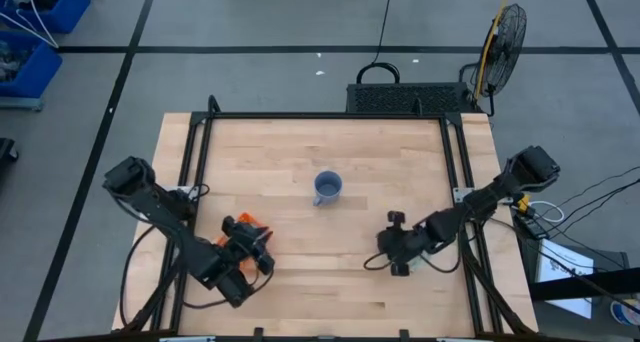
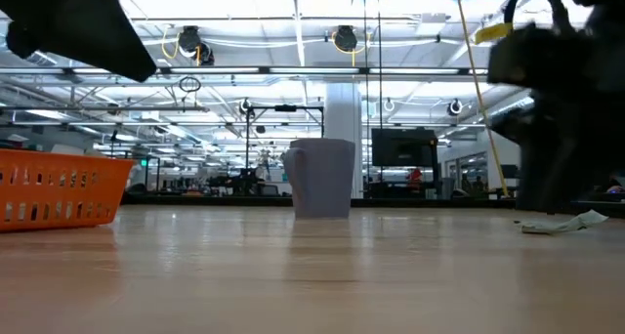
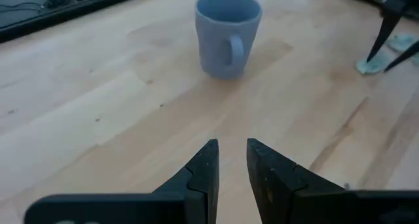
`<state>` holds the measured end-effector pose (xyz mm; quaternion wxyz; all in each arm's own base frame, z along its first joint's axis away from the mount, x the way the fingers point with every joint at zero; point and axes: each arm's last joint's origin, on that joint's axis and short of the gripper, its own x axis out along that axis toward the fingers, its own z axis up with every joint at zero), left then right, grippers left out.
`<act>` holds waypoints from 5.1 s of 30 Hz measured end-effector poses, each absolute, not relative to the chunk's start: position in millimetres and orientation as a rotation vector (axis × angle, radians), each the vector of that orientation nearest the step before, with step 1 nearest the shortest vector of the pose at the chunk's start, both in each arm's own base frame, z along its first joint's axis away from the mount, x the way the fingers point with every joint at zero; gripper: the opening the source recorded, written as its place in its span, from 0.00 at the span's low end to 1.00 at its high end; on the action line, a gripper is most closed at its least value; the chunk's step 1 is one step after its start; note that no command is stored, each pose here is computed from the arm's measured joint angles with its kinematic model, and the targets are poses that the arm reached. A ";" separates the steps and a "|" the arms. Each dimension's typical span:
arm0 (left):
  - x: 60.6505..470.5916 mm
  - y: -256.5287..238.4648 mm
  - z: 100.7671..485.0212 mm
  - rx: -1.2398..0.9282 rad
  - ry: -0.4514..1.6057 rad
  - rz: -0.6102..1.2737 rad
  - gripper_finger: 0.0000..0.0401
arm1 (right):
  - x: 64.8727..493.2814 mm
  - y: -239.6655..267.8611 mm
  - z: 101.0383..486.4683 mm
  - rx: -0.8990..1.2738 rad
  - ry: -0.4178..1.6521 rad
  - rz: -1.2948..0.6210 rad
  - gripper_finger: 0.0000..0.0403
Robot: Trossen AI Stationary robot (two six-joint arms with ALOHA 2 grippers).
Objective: Pick and place Stevia / Truvia into bins
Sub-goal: Put the green stevia packet into the orange basket
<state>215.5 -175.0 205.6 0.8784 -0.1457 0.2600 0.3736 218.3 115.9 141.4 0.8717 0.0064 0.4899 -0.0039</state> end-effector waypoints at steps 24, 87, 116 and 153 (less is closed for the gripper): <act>242.8 -153.6 203.4 -0.292 0.683 0.767 0.21 | 185.7 103.9 108.2 0.152 1.120 -0.167 0.10; 311.9 -158.3 215.3 0.377 0.642 0.052 0.21 | 332.7 101.7 177.5 -0.109 0.337 0.204 0.00; 315.3 -159.1 218.9 0.378 0.600 0.037 0.21 | 332.5 100.3 176.3 -0.111 0.352 0.199 0.00; 262.1 -167.7 194.9 0.308 0.839 0.381 0.02 | 328.7 100.7 169.0 -0.232 0.424 0.154 0.32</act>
